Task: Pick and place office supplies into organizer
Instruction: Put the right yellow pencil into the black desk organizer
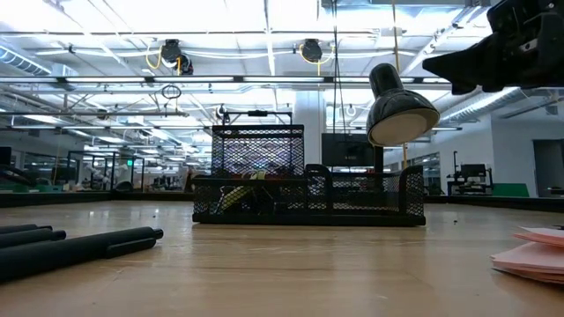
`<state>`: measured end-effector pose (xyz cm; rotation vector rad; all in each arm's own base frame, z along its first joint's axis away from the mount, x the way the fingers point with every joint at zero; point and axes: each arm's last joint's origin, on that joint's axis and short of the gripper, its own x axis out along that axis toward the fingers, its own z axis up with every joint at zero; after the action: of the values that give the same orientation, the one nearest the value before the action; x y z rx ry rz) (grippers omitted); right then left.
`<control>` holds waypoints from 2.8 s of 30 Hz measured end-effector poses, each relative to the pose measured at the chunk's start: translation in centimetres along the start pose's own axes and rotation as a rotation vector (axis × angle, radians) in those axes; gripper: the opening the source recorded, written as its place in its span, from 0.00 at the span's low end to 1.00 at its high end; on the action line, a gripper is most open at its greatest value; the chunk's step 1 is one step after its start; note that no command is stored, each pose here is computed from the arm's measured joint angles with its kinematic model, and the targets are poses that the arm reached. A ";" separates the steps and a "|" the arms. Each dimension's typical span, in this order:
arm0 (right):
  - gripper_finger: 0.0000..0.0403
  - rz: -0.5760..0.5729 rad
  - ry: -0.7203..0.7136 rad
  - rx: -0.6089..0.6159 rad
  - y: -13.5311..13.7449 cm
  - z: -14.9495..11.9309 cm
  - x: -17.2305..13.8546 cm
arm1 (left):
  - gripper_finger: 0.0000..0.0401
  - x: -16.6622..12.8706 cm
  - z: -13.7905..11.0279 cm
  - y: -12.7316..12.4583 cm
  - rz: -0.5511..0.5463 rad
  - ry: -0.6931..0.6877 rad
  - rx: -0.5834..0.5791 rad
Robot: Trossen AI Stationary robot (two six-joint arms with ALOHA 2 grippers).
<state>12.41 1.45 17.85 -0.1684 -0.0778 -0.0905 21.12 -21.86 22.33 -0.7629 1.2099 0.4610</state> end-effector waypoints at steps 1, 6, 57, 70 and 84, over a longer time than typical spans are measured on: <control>0.00 -0.001 -0.005 -0.003 0.0 0.0 0.0 | 0.11 0.5 -0.1 -0.2 0.014 -0.003 -0.037; 0.00 -0.008 -0.034 -0.018 -0.1 0.3 0.0 | 0.11 2.6 0.5 -0.6 0.072 -0.034 -0.333; 0.00 -0.021 -0.098 -0.007 -0.2 1.0 0.0 | 0.42 8.7 1.6 2.4 0.146 0.136 -0.329; 0.00 -0.021 -0.098 0.003 -0.2 1.0 0.0 | 0.40 9.5 1.7 3.4 0.156 0.183 -0.290; 0.00 -0.019 -0.092 0.010 -0.2 0.9 0.0 | 0.14 10.7 1.9 3.3 0.171 0.194 -0.245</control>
<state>12.31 1.43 18.77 -0.1622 -0.1719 -0.1017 23.37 -19.02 11.57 -0.9333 1.4228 0.6975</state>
